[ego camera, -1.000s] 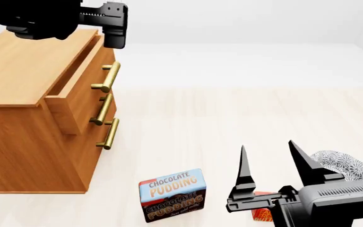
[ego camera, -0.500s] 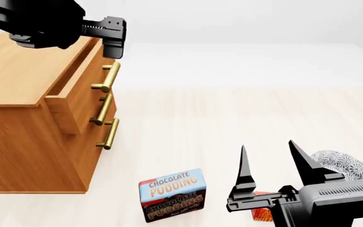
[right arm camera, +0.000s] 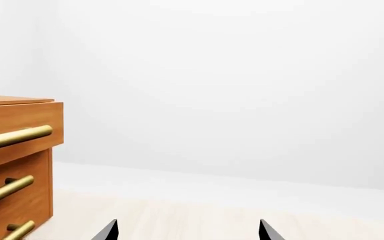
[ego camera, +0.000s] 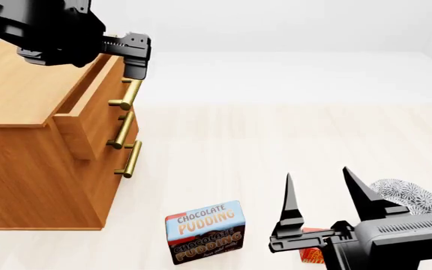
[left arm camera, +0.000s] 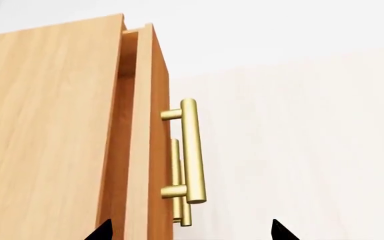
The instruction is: Put the butter at the back in the top drawer of the cabinet and close it.
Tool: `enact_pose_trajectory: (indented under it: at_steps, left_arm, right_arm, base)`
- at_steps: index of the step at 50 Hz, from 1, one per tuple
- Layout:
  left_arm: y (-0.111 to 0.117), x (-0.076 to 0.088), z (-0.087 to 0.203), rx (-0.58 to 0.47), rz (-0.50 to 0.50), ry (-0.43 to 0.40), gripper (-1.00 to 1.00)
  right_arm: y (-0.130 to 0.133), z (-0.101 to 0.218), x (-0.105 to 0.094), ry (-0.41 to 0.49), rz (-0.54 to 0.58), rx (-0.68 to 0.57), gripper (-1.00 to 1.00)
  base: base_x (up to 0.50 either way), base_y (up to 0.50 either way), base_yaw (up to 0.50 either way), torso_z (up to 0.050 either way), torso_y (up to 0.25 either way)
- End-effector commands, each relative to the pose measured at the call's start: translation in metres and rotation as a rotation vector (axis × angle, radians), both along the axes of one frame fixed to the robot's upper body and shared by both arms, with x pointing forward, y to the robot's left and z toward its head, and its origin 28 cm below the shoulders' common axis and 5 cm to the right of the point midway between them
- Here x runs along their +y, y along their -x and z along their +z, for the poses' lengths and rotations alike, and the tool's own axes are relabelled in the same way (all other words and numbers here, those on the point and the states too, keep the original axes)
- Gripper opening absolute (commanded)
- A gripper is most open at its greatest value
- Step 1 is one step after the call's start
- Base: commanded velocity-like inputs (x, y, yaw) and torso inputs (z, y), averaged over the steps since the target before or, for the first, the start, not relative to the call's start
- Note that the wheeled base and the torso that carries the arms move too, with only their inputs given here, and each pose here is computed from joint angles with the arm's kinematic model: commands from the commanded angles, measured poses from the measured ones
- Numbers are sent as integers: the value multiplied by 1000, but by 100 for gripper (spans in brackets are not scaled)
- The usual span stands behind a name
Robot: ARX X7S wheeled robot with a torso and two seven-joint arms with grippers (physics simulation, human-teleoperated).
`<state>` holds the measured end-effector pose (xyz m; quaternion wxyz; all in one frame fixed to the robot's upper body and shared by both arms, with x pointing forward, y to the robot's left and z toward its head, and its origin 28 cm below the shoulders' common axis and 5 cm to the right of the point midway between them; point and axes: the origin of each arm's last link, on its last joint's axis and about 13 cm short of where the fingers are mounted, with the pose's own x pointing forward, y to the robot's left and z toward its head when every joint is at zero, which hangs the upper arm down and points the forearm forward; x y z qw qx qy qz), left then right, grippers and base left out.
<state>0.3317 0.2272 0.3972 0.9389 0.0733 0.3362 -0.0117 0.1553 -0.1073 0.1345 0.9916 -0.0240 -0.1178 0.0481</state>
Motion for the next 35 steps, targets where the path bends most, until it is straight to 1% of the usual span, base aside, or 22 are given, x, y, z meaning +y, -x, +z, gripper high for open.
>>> enact_pose_trajectory:
  at_steps: [1,35]
  left_arm:
    - [-7,-1,-6,16,0,-3,100]
    - [-18,3,-14,47,25,3,100]
  right_arm:
    - [0,0,0,1,2,1,100]
    - [0,0,0,-1,3,2,100]
  base:
    - [0,0,0,0,0]
    - [0,0,0,0,0]
